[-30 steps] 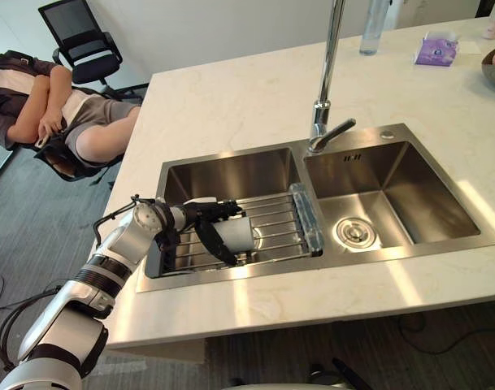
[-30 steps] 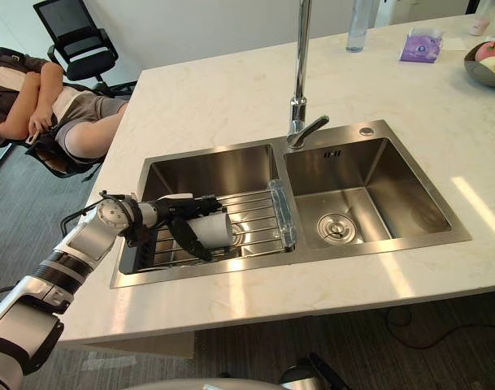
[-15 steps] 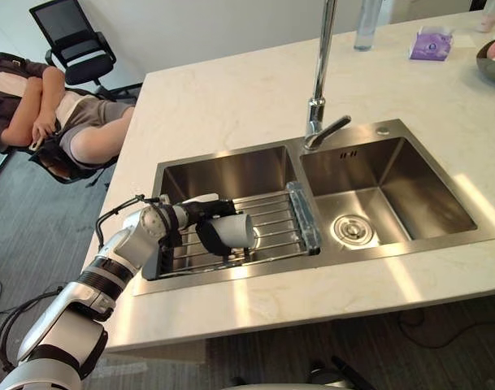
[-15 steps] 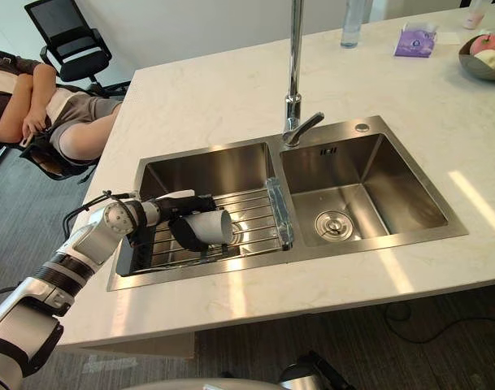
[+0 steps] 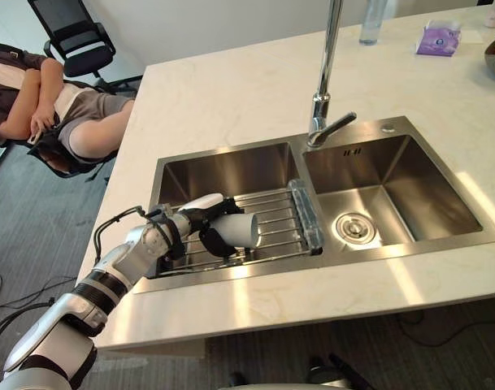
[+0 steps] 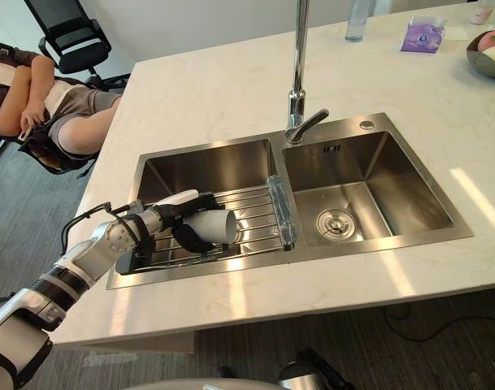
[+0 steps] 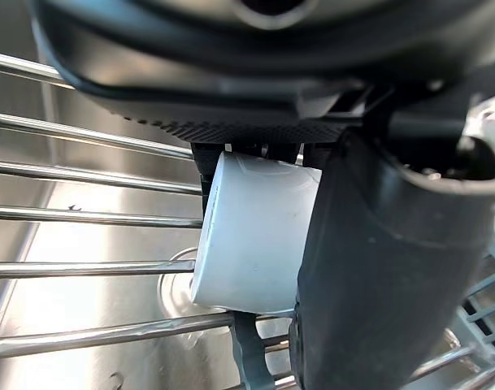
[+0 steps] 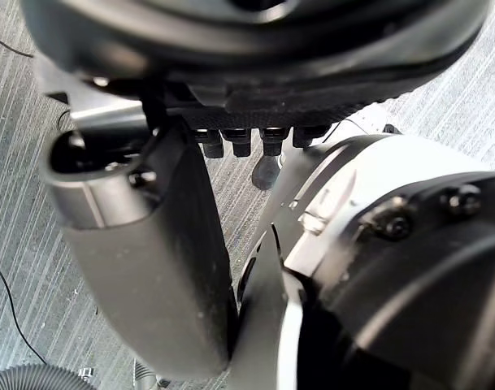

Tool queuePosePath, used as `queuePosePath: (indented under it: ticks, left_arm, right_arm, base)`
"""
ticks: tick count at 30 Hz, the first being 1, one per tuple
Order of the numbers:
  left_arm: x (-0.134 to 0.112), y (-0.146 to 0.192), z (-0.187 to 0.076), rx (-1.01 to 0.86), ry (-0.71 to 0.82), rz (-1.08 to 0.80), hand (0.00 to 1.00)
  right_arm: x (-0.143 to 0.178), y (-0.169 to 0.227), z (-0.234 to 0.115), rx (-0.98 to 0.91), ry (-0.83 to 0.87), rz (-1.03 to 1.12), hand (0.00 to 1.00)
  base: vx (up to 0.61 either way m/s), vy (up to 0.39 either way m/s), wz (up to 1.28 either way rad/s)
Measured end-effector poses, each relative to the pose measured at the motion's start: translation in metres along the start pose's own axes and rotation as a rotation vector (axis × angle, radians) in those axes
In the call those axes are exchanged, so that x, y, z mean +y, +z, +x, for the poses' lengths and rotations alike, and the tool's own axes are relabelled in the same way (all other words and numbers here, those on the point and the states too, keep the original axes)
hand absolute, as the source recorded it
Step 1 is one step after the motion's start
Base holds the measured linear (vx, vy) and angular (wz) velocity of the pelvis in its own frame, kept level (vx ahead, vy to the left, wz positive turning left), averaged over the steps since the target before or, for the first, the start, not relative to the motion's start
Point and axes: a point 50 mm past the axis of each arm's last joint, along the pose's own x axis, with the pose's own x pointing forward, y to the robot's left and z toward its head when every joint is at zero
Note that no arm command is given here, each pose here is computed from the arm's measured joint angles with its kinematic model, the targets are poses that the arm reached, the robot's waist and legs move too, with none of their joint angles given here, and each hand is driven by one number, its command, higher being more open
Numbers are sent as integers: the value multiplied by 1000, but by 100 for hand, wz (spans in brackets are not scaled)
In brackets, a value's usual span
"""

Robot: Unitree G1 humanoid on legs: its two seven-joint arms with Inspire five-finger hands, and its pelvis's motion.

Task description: Walk over to the sink, pick up the cup, carry it to the dishwasher, place the cup inside the dishwasher, then close the dishwasher door

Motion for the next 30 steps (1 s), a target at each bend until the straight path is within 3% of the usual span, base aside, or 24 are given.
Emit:
queuePosePath:
  ticks: [5, 11, 16, 22, 30]
  left_arm:
    - [-6, 17, -12, -103, 173, -29, 0]
    - [14, 68, -44, -422, 307, -532, 0]
    - [29, 89, -64, -632, 257, -686, 0]
    - [35, 80, -69, -661, 243, -863, 0]
    - [23, 34, -85, -537, 500, -1070, 0]
  right_arm:
    - [0, -1, 0, -2, 1, 1, 100]
    - [-5, -2, 0, -1, -17, 40, 100]
    - [-10, 1, 0, -16, -36, 93, 100]
    - [-7, 3, 0, -22, -7, 86, 100]
    - [-8, -7, 0, 2, -16, 80, 100]
  base:
    - [0, -15, 16]
    - [-17, -7, 26]
    - [-48, 10, 31]
    - [-19, 9, 18]
    - [-5, 10, 9]
